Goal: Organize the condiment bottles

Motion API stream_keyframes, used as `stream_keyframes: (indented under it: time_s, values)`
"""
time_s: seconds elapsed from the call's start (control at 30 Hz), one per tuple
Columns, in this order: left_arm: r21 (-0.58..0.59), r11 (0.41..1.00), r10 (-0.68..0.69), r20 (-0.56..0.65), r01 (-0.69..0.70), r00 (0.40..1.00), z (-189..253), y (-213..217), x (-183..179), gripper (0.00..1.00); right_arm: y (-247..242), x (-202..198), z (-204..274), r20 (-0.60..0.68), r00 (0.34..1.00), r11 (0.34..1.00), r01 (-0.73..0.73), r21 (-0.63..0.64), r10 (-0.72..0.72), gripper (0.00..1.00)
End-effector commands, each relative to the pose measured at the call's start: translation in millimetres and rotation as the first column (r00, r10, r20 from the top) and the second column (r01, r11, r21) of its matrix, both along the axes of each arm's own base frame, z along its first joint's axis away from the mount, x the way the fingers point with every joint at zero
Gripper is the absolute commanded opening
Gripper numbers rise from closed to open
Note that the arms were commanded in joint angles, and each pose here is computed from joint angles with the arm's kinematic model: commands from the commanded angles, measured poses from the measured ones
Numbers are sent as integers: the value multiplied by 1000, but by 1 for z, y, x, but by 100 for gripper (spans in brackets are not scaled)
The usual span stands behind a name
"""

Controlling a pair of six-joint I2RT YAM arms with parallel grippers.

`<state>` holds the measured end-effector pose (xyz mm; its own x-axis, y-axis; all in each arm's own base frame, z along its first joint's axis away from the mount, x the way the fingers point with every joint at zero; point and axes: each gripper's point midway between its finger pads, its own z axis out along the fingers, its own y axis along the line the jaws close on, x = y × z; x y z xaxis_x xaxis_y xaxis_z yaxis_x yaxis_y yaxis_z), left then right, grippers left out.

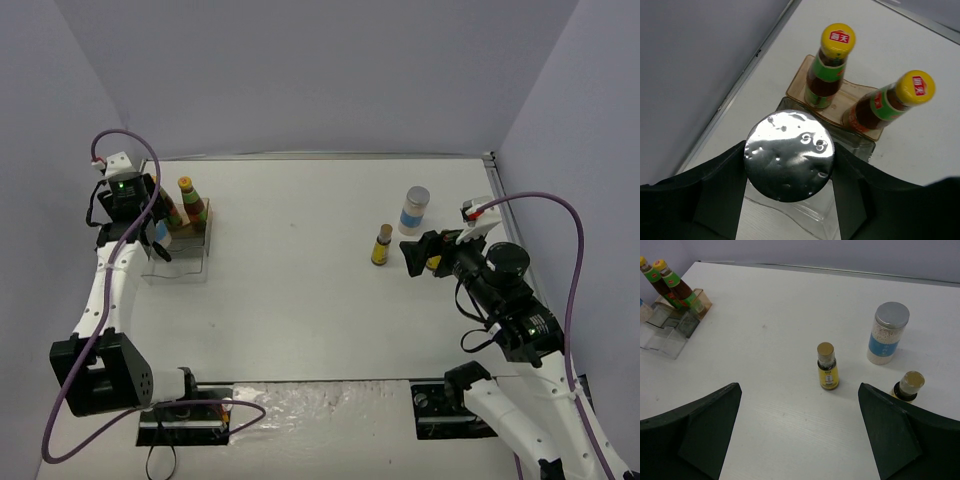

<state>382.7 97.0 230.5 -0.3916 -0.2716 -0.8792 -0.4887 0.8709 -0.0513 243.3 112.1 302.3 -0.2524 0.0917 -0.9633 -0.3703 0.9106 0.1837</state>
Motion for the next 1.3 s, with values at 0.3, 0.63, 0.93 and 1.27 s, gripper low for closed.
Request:
stream_keyframes:
  time_s: [0.3, 0.63, 0.93, 1.27]
  values:
    - [60, 998, -17, 163, 7, 986, 31, 27, 57, 13, 8, 7, 21, 76, 997, 999, -26, 35, 23, 100]
    - [61, 998, -16, 176, 5, 984, 23, 31, 64, 14, 9, 11, 15, 58, 998, 999, -19, 27, 18, 100]
    - [37, 999, -8, 135, 3, 991, -13, 30, 64, 21, 9, 15, 11, 48, 999, 1000, -17, 13, 16, 100]
    - [24, 1000, -3, 108, 0, 994, -30, 29, 60, 50, 7, 18, 1, 28, 1000, 1000, 7, 10, -7, 100]
